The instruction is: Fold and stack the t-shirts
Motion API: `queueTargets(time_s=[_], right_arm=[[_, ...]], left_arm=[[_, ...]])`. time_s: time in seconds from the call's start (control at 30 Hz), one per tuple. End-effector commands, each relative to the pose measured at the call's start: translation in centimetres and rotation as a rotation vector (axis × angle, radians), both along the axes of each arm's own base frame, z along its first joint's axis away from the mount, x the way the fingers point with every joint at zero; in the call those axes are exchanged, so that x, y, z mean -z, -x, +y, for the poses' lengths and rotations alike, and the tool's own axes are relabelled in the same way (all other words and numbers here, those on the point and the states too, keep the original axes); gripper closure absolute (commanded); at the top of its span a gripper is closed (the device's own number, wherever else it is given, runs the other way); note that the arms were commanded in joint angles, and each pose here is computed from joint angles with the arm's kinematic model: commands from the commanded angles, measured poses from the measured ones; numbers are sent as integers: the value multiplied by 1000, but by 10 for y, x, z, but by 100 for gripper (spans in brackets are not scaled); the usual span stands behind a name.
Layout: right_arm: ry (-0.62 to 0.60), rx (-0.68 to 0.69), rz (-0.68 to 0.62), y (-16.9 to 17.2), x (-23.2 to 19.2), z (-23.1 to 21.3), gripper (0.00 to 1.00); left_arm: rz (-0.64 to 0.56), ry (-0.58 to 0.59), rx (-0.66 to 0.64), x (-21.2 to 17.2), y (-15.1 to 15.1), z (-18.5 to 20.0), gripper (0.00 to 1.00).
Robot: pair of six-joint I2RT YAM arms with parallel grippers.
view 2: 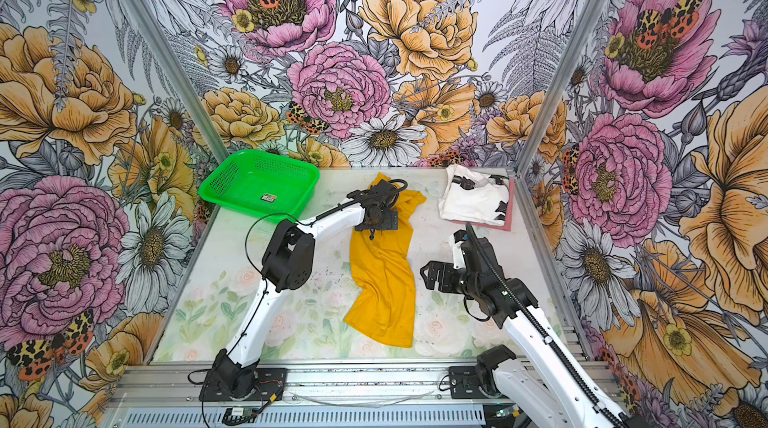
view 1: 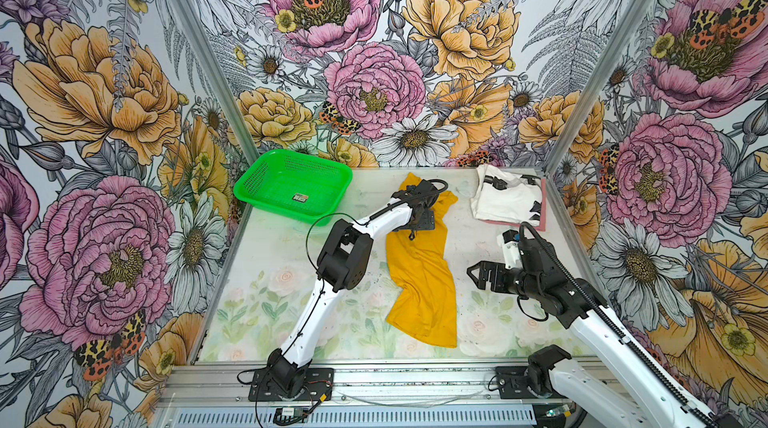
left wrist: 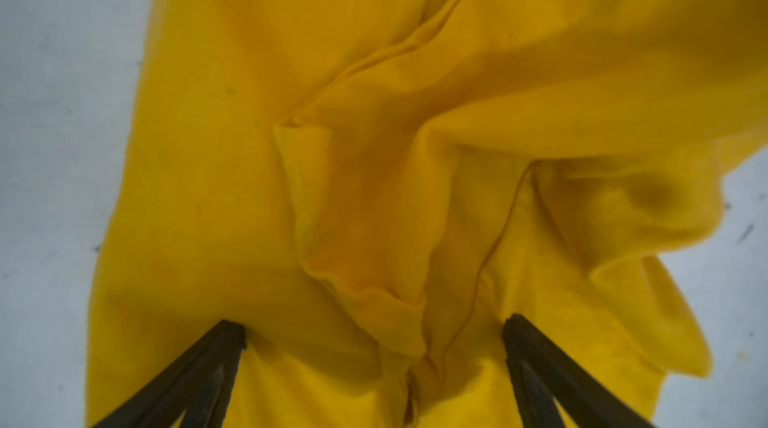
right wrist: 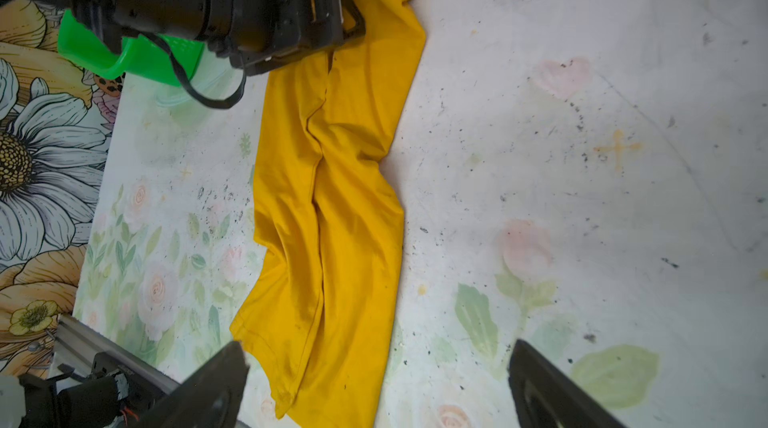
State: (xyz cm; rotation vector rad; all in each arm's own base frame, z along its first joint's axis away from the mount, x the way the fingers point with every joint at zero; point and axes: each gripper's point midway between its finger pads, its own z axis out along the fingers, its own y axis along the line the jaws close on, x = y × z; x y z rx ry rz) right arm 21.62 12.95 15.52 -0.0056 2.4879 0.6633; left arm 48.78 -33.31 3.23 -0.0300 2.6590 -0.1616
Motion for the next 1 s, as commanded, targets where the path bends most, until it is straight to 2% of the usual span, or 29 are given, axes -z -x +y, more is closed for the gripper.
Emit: queueTargets(time_s=[0.0, 0.27, 0.4, 0.57, 0.7, 0.8, 0.97], right_arm=[[8, -22, 32, 10, 8, 7, 1], [28, -28, 78, 25, 26, 14, 0], [28, -21, 77, 27, 26, 14, 1], [59, -7, 98, 26, 35, 12, 1], [98, 5, 97, 21, 33, 17, 0], [123, 15, 72, 19, 29, 25, 1], [139, -8, 63, 23, 32, 41, 0]], left_arm=[[66, 30, -22, 46, -15, 2, 1], [17, 215, -40, 35, -63, -16, 1], [-29, 291, 25, -3, -69, -27, 1], [-84, 373, 124, -66, -52, -35, 1], [-83, 409, 170, -97, -27, -25, 1], [-63, 379, 177, -99, -9, -9, 1], [4, 314, 99, -83, 22, 45, 1]])
